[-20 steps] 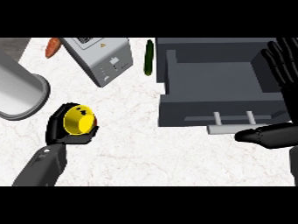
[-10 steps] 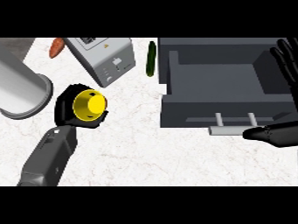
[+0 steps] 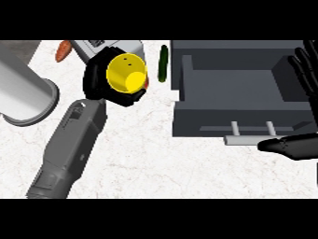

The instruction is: Pick up the cup, place it into the drawer and close the drawer

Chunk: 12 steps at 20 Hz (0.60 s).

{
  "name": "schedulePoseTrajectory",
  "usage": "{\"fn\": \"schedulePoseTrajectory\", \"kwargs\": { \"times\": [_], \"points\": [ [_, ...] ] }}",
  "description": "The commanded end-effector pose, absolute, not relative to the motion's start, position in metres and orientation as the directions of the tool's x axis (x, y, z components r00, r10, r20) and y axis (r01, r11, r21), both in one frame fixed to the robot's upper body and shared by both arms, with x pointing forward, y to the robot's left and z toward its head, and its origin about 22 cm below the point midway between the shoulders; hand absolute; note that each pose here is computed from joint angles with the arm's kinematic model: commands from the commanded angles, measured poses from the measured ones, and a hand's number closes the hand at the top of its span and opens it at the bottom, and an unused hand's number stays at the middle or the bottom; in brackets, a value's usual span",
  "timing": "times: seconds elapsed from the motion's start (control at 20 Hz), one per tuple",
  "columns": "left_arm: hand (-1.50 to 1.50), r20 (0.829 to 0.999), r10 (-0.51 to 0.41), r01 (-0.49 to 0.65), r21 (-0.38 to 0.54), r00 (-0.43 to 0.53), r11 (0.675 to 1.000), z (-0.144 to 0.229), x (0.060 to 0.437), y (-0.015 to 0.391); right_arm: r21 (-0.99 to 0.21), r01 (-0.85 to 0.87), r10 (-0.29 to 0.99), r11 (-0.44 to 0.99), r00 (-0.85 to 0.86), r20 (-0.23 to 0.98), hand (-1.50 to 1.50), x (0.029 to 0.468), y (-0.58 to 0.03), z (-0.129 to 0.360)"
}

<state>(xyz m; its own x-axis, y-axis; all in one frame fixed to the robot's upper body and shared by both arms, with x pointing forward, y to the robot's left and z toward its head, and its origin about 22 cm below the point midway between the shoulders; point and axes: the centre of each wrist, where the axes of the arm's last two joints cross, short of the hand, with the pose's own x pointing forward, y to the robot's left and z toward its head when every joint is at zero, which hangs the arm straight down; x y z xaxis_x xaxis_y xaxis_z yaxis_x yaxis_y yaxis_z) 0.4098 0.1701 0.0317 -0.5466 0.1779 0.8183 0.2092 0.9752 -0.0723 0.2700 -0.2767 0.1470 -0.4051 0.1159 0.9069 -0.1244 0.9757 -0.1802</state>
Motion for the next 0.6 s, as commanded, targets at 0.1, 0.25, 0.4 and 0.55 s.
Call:
{"fn": "schedulePoseTrajectory", "kwargs": {
  "times": [0.1,0.25,0.4,0.55],
  "points": [
    [1.50,0.824,0.165,0.258,-0.024,-0.543,0.966,0.111,0.418,0.110,-0.163,-0.103,0.107,0.981,-0.414,0.904,-1.50,0.276,-0.271,0.129],
    [1.50,0.825,0.142,0.249,-0.002,-0.546,0.968,0.163,0.426,0.088,-0.192,-0.113,0.130,0.975,-0.409,0.903,-1.50,0.273,-0.274,0.143],
    [1.50,0.843,0.086,0.215,0.036,-0.531,0.976,0.166,0.422,0.063,-0.173,-0.098,0.119,0.980,-0.404,0.907,-1.50,0.286,-0.281,0.138],
    [1.50,0.881,0.029,0.187,0.068,-0.473,0.980,0.193,0.434,0.045,-0.165,-0.119,0.098,0.979,-0.435,0.895,-1.50,0.279,-0.262,0.148]
  ]
}}
